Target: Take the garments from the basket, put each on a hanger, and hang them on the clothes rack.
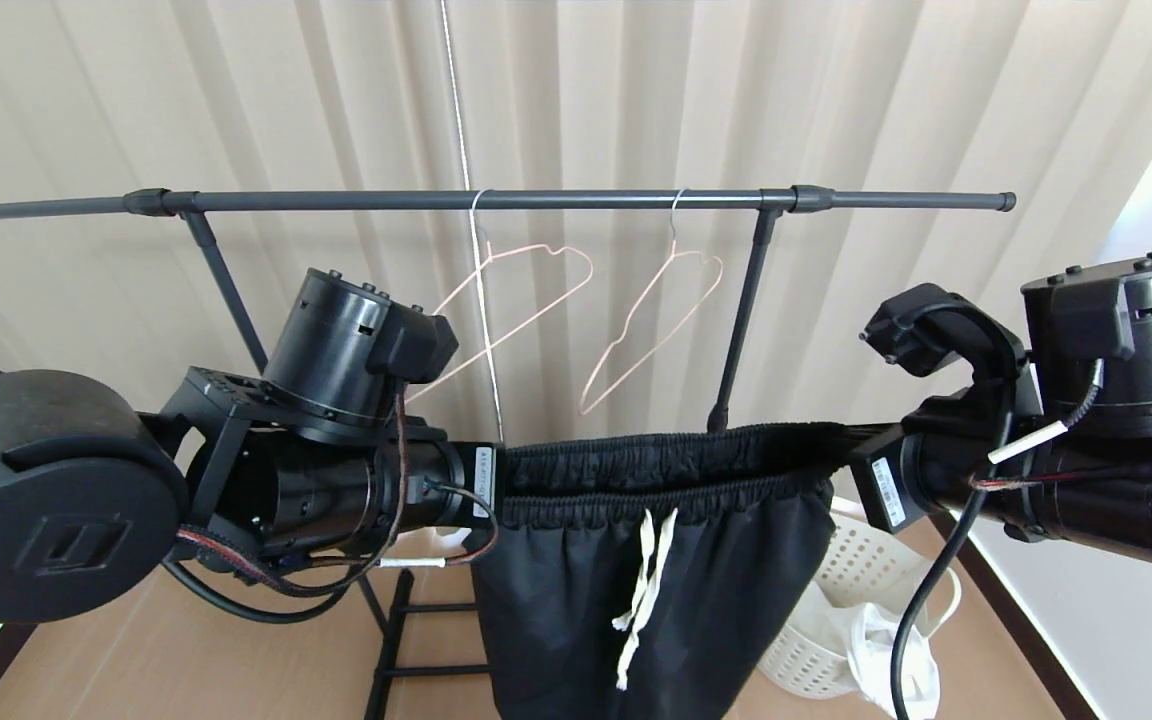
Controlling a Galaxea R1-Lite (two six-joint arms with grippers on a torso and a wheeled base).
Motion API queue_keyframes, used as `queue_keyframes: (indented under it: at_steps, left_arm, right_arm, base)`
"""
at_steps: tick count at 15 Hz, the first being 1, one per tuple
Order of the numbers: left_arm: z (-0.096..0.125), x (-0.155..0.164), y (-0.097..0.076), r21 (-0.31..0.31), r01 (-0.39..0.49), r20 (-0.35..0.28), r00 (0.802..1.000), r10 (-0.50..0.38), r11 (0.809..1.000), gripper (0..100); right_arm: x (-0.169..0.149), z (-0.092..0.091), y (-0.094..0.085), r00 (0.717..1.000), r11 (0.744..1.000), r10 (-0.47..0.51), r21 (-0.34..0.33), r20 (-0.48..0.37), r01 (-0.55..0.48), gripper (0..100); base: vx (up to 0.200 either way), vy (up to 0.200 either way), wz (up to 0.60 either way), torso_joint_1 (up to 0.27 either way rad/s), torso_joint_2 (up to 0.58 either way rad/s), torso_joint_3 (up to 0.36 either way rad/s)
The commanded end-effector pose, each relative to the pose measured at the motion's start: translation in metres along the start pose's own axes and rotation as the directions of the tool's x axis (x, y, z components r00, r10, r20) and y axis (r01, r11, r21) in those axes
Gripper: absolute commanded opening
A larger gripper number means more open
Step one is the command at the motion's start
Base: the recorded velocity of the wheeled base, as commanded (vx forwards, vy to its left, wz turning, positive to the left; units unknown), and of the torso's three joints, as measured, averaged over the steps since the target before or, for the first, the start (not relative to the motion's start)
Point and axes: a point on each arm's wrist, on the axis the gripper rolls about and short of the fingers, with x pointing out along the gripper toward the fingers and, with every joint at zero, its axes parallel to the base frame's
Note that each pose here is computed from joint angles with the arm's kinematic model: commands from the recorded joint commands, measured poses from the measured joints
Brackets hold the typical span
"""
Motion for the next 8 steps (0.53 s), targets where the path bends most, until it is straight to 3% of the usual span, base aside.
queue_keyframes:
  at_steps: [1, 5, 8]
  left_arm:
    - [0.006, -0.009, 0.01, -0.027, -0.021, 0.03, 0.999, 0.022, 0.999, 0]
    - [0.008, -0.018, 0.03, -0.048, -0.066, 0.048, 0.997, 0.068, 0.997, 0]
    - [0.007, -0.018, 0.032, -0.048, -0.072, 0.047, 0.996, 0.074, 0.996, 0]
  right_arm:
    - [0.008, 0.001, -0.013, 0.999, 0.999, -0.045, 0.029, -0.013, 0.045, 0]
    - [0.014, 0.009, -0.055, 0.997, 0.99, -0.083, 0.115, 0.004, 0.082, 0]
    - [0.013, 0.01, -0.072, 0.995, 0.986, -0.102, 0.131, 0.011, 0.1, 0]
  base:
    - [0.0, 0.0, 0.0, 0.0, 0.0, 0.0]
    - [0.0, 0.0, 0.0, 0.0, 0.0, 0.0]
    - [0.0, 0.0, 0.0, 0.0, 0.0, 0.0]
